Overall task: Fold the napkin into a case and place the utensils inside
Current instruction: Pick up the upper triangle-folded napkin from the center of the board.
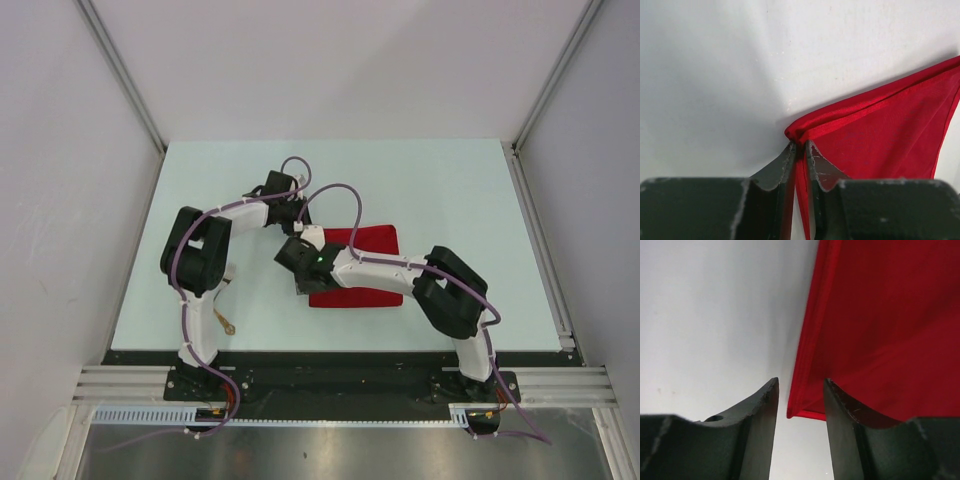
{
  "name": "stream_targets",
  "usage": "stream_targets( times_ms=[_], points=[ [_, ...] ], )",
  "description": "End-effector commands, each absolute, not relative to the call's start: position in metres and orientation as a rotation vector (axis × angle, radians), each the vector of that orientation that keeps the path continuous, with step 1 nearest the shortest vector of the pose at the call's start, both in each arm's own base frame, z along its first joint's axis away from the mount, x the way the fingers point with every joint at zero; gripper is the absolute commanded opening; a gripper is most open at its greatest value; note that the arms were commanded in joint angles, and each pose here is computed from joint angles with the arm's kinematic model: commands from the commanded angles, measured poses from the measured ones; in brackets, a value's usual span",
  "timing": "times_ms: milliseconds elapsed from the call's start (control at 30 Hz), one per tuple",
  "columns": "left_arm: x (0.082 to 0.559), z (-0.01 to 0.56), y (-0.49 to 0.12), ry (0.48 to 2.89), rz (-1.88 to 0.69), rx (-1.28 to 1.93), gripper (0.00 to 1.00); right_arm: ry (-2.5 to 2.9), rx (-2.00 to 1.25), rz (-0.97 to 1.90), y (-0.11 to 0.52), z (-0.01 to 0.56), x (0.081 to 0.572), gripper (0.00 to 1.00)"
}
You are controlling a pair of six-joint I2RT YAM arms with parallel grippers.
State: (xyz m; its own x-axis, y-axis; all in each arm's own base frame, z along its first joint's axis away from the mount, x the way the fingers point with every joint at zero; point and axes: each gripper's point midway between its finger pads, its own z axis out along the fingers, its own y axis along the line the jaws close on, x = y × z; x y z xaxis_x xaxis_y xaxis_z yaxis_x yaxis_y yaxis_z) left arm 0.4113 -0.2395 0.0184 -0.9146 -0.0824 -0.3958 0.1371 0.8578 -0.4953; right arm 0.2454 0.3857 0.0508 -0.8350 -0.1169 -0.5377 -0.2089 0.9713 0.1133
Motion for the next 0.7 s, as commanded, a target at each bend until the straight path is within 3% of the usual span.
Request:
stream_targets(
  times_ms=[0, 667],
  points=[
    [0.394, -0.01, -0.231, 2.732, -0.674, 0.012, 0.17, 2.549, -0.162, 0.138, 0.38, 0.051, 0.251, 0.45],
    [0.393, -0.013, -0.233, 2.739, -0.685, -0.008, 0.08, 2.586, -0.225, 0.054, 0.385, 0.031, 0.237, 0.36]
  ],
)
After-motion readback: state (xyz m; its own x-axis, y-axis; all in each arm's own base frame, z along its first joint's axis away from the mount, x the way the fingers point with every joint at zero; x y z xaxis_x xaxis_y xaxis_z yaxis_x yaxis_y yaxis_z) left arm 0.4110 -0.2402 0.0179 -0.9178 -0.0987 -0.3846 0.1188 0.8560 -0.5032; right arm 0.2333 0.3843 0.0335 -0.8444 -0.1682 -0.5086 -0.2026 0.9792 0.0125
